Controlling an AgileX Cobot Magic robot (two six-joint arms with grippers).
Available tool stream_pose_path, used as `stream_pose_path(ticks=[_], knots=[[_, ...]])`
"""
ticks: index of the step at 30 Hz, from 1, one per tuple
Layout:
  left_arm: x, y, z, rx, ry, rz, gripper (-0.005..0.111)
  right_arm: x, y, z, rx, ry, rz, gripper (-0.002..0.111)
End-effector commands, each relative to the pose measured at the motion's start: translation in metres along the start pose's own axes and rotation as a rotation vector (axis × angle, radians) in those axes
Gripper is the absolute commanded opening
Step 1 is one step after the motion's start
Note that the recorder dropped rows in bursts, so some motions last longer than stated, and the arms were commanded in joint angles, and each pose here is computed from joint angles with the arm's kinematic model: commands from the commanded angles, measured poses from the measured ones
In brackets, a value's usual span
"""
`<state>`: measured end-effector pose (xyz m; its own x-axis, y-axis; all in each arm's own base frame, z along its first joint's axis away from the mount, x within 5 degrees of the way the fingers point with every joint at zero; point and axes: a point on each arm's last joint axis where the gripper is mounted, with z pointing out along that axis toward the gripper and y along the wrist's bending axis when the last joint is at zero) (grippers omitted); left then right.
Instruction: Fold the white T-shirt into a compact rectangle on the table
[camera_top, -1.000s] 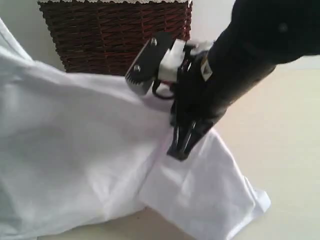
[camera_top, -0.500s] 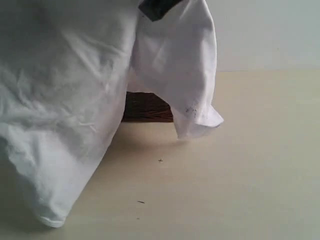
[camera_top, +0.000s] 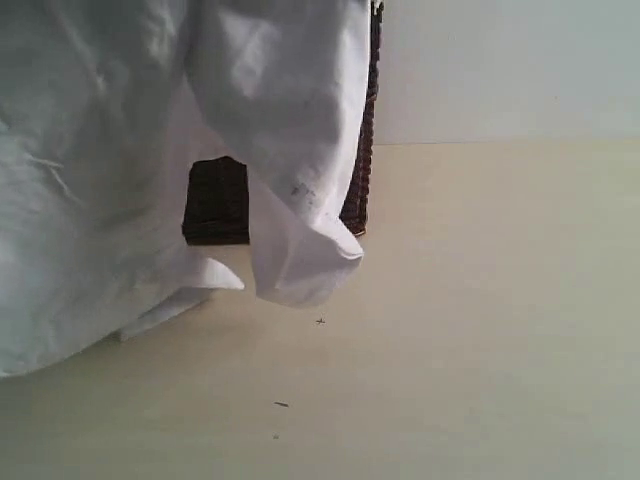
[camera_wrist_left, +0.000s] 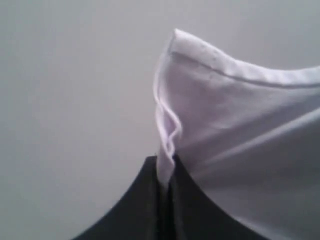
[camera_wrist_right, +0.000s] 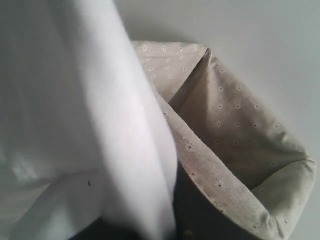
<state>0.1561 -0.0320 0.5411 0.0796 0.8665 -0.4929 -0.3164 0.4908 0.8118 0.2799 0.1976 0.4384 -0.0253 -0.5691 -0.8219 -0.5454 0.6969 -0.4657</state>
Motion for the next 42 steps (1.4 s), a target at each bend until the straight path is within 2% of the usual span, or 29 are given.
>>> stream_pose_path(ticks=[1,4,7,9,12,14,18,20,22,24,25,28,30,32,35,38,40,42], knots=[[0.0,-0.005,0.012,-0.022,0.047,0.053,0.0,0.007,0.002,-0.001,-0.049,0.079,-0.021,0.0],[-0.004,-0.029,0.023,0.117,0.039,-0.054,0.0,0.009,0.005,-0.002,-0.082,0.1,-0.035,0.0],[-0.001,-0.056,0.039,0.26,0.059,-0.255,0.0,0.01,0.005,-0.002,-0.085,0.111,-0.036,0.0],[0.006,-0.07,0.052,0.332,0.104,-0.446,0.0,0.011,0.005,-0.002,-0.088,0.12,-0.036,0.0],[0.026,-0.08,0.072,0.37,0.209,-0.697,0.0,0.012,0.005,-0.002,-0.09,0.126,-0.036,0.0],[0.039,-0.082,0.081,0.383,0.27,-0.815,0.0,0.012,0.006,-0.002,-0.092,0.135,-0.036,0.0],[0.065,-0.074,0.095,0.379,0.338,-0.964,0.0,0.013,0.006,-0.002,-0.094,0.145,-0.038,0.0],[0.07,-0.07,0.1,0.422,0.322,-0.975,0.0,0.013,0.006,-0.002,-0.093,0.142,-0.038,0.0],[0.069,-0.075,0.105,0.545,0.299,-0.958,0.0,0.012,0.006,-0.002,-0.091,0.134,-0.038,0.0],[0.066,-0.09,0.111,0.757,0.25,-0.935,0.0,0.01,0.006,-0.002,-0.091,0.111,-0.028,0.0],[0.067,-0.097,0.116,0.828,0.24,-0.967,0.0,0.009,0.006,-0.002,-0.091,0.099,-0.022,0.0],[0.075,-0.116,0.127,0.933,0.306,-1.055,0.0,0.009,0.006,-0.002,-0.089,0.093,-0.022,0.0],[0.085,-0.119,0.132,0.925,0.344,-1.063,0.0,0.009,0.004,-0.001,-0.075,0.093,-0.043,0.0],[0.098,-0.112,0.136,0.845,0.375,-1.077,0.0,0.007,0.002,-0.001,-0.052,0.077,-0.07,0.0],[0.108,-0.077,0.139,0.624,0.377,-1.096,0.0,0.003,-0.001,-0.001,-0.021,0.036,-0.103,0.0],[0.097,-0.048,0.139,0.504,0.294,-1.11,0.0,-0.004,-0.003,-0.001,0.009,-0.044,-0.119,0.0],[0.081,-0.031,0.137,0.469,0.223,-1.095,0.0,-0.012,-0.005,-0.002,0.03,-0.134,-0.114,0.0],[0.063,-0.009,0.131,0.428,0.162,-1.024,0.0,-0.019,-0.005,-0.003,0.036,-0.21,-0.082,0.0]])
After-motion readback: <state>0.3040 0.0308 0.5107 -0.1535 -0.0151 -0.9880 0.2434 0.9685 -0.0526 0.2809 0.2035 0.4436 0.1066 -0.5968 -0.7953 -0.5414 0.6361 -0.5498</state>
